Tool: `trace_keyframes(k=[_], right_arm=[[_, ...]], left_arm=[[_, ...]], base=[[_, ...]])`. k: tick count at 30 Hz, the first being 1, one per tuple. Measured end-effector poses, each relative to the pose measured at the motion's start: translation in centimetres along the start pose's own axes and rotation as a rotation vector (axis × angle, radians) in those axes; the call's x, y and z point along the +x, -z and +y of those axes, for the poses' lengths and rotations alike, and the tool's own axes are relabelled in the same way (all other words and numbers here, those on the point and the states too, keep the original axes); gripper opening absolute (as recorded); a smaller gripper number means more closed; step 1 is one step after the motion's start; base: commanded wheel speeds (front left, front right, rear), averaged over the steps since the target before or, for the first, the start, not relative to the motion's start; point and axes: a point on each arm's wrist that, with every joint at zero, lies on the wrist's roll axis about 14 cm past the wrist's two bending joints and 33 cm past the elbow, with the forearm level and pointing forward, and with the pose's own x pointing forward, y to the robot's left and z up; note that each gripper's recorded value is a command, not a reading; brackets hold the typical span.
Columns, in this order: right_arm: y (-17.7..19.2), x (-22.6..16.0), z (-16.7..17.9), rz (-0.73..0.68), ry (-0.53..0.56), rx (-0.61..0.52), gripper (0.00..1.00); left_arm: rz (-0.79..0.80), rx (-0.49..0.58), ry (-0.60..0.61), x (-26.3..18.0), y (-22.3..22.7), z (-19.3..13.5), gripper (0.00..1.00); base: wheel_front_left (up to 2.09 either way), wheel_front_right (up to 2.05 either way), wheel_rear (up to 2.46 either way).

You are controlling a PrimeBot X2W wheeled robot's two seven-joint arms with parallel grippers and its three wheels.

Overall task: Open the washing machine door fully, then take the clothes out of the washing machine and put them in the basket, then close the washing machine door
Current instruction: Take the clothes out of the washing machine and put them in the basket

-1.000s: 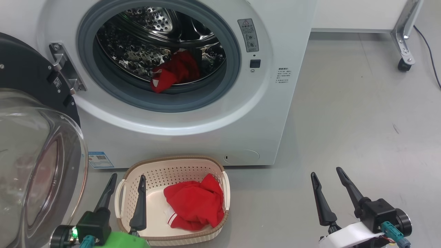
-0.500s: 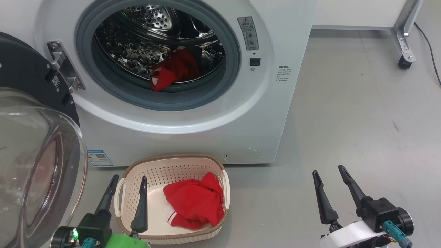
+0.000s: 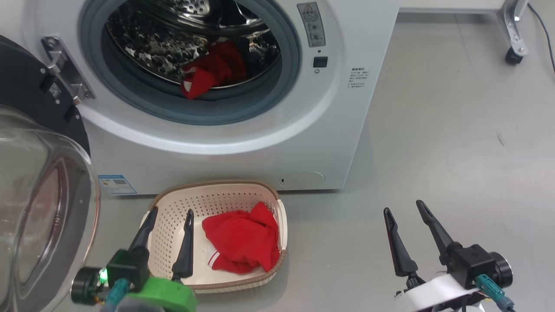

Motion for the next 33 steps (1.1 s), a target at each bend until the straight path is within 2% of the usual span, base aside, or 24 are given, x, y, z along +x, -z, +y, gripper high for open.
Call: trace_keyframes(k=[8,17,33], right_arm=[[-0.1,2.4,0.0,-0.012,-0.022,0.02,1.0],[1.2,4.3,-1.5,0.017,0.012,0.06,1.0],[2.9,7.5,-4.8,0.032,0.082,0.119,1.0]], left_arm=[[0.055,0.0,0.11,5.8,0.7,-2.4,1.0],[0.184,0.005,0.18,12.0,3.4,-3.9,1.0],[0.428,0.113,0.213,23.9,7.9,-2.5,1.0]], base=[[0.0,0.0,0.0],[0.0,0.0,0.0],[0.0,0.0,0.0]])
